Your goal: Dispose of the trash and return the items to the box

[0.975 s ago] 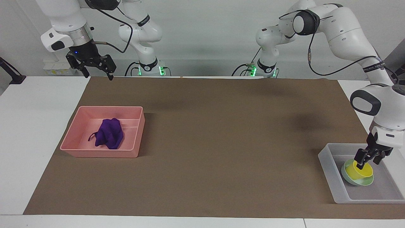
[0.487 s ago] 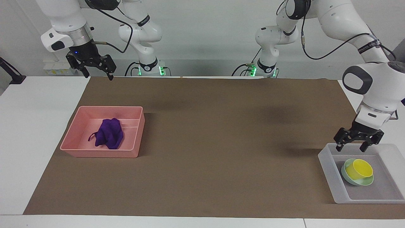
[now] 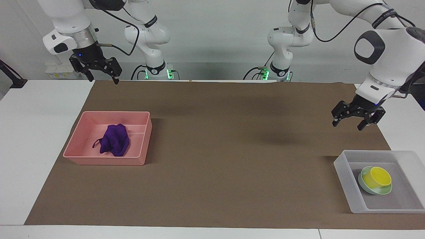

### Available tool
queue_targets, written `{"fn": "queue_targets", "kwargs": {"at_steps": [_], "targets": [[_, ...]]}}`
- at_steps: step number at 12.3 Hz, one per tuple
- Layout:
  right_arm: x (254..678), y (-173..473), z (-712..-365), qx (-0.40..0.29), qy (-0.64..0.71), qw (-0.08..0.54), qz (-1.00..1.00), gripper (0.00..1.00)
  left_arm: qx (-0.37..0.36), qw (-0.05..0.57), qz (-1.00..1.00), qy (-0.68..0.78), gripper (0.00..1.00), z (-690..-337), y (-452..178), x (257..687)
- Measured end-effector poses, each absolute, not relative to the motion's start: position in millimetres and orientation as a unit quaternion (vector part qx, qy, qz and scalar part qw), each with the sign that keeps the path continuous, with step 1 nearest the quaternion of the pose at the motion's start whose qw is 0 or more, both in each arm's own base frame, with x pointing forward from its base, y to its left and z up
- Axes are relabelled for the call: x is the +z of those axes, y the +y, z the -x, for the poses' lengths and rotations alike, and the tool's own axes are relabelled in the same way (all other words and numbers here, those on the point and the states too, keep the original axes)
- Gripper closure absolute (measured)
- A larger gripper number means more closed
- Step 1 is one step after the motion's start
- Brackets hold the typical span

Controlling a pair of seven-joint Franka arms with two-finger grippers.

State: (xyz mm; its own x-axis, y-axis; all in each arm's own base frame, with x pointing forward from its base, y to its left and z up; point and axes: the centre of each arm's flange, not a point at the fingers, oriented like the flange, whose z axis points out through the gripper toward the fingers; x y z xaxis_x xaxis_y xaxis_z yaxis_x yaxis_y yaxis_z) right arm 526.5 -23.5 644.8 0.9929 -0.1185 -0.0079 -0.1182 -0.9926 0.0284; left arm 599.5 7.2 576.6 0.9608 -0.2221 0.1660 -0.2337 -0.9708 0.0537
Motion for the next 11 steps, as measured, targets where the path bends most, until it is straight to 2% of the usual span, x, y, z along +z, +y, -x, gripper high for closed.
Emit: {"fn": "queue_targets", "kwargs": {"at_steps": [5, 11], "targets": [[645, -23, -527, -0.005, -0.059, 0.014, -0.998, 0.0, 0.054, 0.023, -0.989, -0.136, 0.0, -574, -3, 628], [645, -23, -527, -0.005, -0.059, 0.014, -0.998, 0.0, 0.018, 0.029, -0.989, -0.147, 0.0, -566, -22, 622]]}}
